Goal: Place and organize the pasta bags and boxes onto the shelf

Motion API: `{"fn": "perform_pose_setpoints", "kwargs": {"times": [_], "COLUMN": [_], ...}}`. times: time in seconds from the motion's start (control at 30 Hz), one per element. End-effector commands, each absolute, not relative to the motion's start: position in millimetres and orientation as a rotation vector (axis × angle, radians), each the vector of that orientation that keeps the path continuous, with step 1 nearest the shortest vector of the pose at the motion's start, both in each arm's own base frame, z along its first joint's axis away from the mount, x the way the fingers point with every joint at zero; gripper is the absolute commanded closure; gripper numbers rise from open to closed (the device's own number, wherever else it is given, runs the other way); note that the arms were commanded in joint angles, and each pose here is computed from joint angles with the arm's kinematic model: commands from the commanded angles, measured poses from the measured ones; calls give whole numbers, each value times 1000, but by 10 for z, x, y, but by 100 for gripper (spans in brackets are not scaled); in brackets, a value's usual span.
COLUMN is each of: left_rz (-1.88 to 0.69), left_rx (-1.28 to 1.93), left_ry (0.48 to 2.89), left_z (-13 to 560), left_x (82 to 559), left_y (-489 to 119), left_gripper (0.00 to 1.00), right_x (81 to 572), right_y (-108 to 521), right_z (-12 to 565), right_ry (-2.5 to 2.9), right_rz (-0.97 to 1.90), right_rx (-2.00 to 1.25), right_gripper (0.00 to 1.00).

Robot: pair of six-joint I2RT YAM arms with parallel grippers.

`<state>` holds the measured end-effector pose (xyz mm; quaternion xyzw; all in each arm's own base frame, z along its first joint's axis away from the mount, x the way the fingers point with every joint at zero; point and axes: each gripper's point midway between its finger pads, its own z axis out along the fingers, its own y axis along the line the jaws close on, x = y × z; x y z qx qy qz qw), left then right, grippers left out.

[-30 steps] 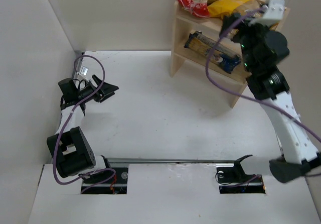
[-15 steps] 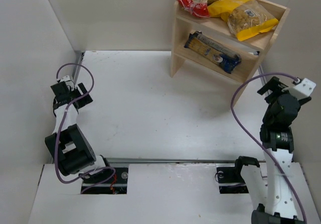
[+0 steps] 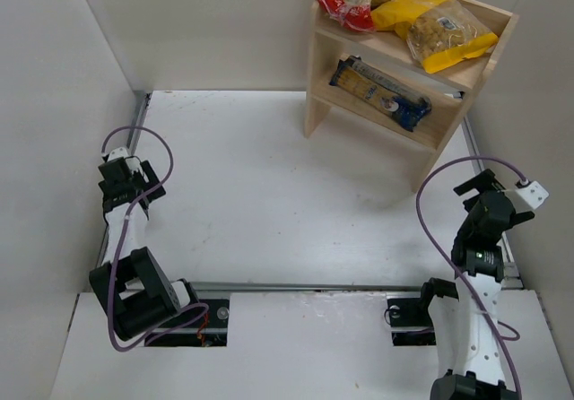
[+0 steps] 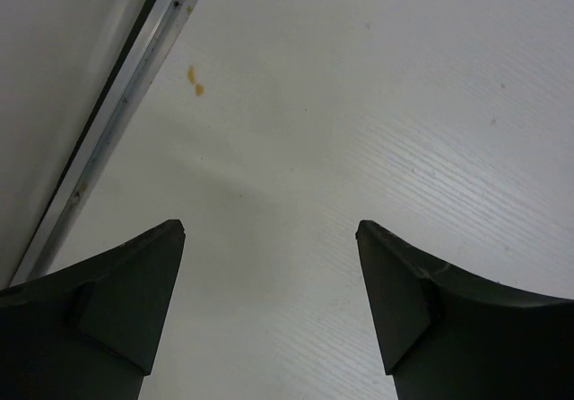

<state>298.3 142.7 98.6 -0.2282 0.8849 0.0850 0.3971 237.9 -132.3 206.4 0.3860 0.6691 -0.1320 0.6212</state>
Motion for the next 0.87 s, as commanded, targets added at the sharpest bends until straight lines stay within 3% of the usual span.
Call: {"fn": "perform_pose_setpoints", "kwargs": {"times": [0.0,0.83], "left_rz": [207,263], "left_rx": [-648,-806], "left_ry": [2147,2086], "left_z": [1144,1074], "left_x": [3066,2915], "left_y": [1507,1730], "left_gripper": [24,28], "right_x": [2419,2433], "right_y": [-1330,-1309], "right_z": [2345,2281], "right_ry": [1426,1396], "right_rz": [-254,-227], "right_rx": [894,894], "right_gripper": [0,0]}}
